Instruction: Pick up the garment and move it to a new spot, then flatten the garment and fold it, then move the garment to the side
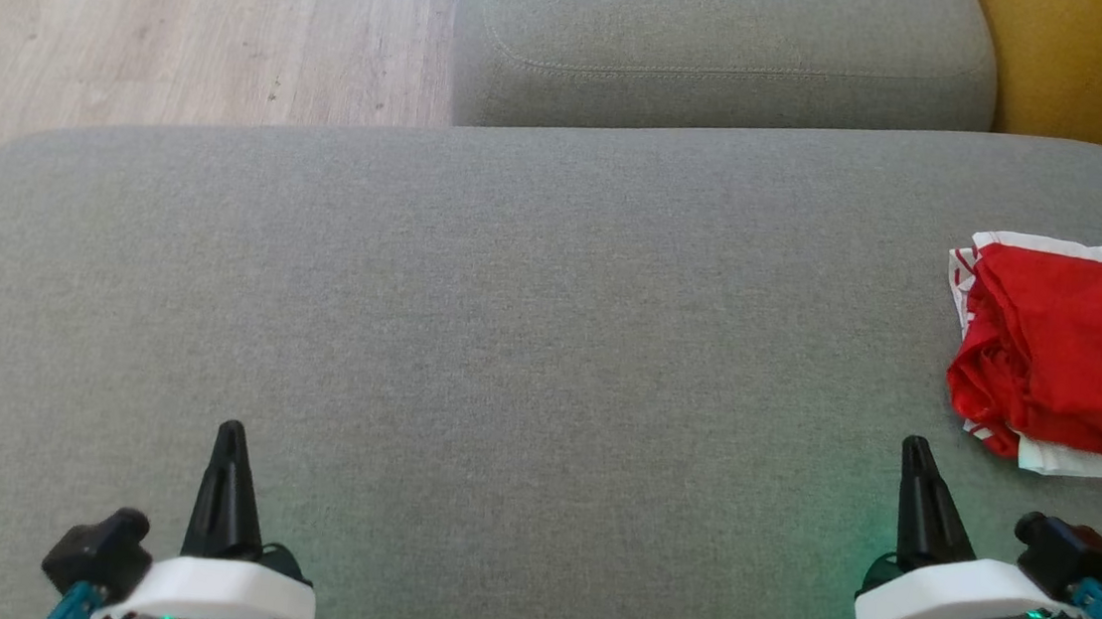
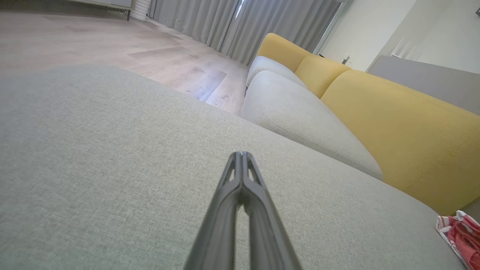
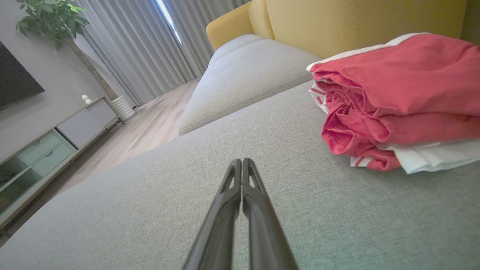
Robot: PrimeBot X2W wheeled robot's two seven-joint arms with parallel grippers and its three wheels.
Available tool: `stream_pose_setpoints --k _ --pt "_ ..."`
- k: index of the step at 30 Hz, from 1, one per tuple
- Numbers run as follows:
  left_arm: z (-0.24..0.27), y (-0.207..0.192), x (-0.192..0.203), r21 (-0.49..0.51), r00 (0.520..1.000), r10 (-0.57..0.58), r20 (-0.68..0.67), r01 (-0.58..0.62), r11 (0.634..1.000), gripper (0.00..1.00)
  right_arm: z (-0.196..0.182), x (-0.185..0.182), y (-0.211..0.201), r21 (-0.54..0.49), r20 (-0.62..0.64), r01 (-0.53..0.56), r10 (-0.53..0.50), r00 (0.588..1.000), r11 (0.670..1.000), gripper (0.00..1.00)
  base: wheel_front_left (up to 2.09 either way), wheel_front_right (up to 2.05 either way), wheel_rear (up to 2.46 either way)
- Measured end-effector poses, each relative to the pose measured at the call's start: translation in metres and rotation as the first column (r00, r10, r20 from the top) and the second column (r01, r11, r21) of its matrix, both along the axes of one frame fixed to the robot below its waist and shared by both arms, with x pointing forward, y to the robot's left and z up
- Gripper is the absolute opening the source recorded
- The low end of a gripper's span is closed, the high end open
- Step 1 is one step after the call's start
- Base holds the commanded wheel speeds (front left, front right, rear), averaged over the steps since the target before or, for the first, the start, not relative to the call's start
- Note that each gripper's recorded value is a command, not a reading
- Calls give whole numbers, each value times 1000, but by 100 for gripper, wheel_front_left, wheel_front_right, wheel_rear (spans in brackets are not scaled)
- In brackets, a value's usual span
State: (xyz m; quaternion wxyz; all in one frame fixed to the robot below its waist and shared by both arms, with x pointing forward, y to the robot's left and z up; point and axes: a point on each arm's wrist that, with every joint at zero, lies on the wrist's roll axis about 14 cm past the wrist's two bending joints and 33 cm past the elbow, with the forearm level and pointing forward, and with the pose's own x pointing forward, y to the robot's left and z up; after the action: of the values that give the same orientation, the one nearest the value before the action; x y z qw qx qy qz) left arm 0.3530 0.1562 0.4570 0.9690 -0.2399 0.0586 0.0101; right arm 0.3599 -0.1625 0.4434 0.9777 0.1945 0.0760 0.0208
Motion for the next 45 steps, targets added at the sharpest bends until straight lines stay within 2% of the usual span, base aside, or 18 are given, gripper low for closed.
stream_pose_setpoints --k 20,32,45 --pt "-5 9 1 -191 998 39 -48 -48 980 0 3 3 -12 202 -32 79 -74 997 976 0 0 0 0" --pt "-4 12 5 -296 997 51 -62 -67 953 0 3 3 -17 312 -54 118 -106 993 943 0 0 0 0" --pt "-3 18 7 -414 995 69 -78 -95 905 0 6 5 -24 438 -73 158 -140 987 885 0 0 0 0"
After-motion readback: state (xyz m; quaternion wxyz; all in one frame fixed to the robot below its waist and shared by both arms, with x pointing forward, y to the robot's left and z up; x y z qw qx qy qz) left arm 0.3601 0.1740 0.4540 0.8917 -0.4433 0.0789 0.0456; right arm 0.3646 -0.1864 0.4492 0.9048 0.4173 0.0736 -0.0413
